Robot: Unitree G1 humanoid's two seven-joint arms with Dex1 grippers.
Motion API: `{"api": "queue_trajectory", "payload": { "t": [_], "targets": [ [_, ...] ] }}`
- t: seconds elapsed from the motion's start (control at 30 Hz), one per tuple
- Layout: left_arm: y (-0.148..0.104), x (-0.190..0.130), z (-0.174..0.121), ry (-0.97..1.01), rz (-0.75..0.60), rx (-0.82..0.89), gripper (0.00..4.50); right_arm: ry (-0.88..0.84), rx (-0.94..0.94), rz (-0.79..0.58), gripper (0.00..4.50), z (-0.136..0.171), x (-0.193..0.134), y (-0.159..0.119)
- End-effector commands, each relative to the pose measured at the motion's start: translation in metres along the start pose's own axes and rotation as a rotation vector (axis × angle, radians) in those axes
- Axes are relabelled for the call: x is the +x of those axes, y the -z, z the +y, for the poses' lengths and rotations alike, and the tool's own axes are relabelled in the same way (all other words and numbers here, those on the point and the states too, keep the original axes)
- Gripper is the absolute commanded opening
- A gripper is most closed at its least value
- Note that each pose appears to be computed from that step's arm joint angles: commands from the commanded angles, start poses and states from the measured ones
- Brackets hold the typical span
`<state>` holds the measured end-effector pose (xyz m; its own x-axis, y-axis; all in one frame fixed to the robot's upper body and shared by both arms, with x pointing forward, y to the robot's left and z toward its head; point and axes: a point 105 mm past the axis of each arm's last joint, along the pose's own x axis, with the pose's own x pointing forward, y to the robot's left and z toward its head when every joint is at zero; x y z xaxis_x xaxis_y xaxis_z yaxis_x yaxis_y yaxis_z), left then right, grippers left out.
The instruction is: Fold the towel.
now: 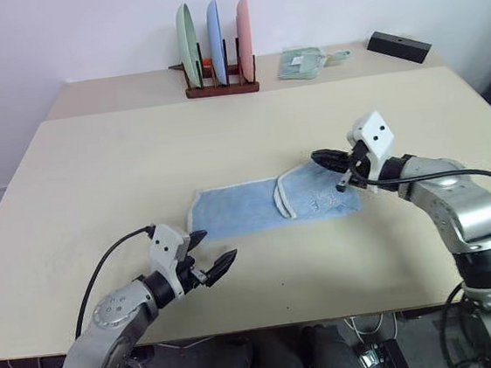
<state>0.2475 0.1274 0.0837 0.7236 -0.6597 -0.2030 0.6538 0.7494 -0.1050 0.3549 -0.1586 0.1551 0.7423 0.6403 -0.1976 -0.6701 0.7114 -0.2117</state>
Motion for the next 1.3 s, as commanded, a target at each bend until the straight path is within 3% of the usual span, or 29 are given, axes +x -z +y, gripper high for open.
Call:
{"api": "queue_trajectory", "payload": {
  "t": [0.03, 0.1, 0.17, 0.23, 0.4, 0.5, 0.7, 0.9, 1.13, 1.23, 1.3],
  "targets": [
    [-0.009, -0.005, 0.003, -0.045, -0.044, 0.011, 4.3, 0.041, -0.016, 0.015, 0.1, -0.005, 0.009, 0.015],
    [-0.006, -0.011, 0.005, -0.086, -0.047, -0.017, 4.3, -0.042, 0.002, 0.057, 0.1, 0.014, 0.017, 0.041],
    [-0.003, -0.016, 0.009, -0.14, -0.054, -0.055, 4.3, -0.075, -0.124, 0.18, 0.1, 0.024, 0.02, 0.074],
    [-0.002, -0.018, 0.011, -0.166, -0.059, -0.076, 4.3, -0.075, -0.197, 0.223, 0.1, 0.024, 0.02, 0.086],
    [-0.004, -0.023, 0.02, -0.274, -0.107, -0.183, 4.3, -0.05, -0.123, 0.059, 0.1, 0.016, 0.019, 0.045],
    [0.01, -0.026, 0.018, -0.299, -0.057, -0.311, 4.5, -0.11, -0.091, -0.071, 0.89, 0.025, 0.007, 0.007],
    [0.009, -0.023, 0.015, -0.299, -0.109, -0.617, 4.5, -0.167, -0.144, -0.145, 3.89, 0.036, -0.006, -0.026],
    [-0.001, 0.002, 0.025, -0.286, -0.154, -0.857, 4.5, -0.212, -0.181, -0.171, 3.89, 0.051, -0.007, -0.031],
    [-0.006, 0.026, 0.026, -0.253, -0.092, -0.875, 4.5, -0.213, -0.201, -0.159, 3.89, 0.055, -0.002, -0.025],
    [-0.008, 0.029, 0.03, -0.262, -0.097, -0.882, 3.65, -0.209, -0.219, -0.147, 3.93, 0.056, -0.001, -0.02],
    [-0.007, 0.028, 0.031, -0.268, -0.09, -0.87, 2.62, -0.211, -0.218, -0.149, 3.93, 0.058, -0.002, -0.019]
  ]
}}
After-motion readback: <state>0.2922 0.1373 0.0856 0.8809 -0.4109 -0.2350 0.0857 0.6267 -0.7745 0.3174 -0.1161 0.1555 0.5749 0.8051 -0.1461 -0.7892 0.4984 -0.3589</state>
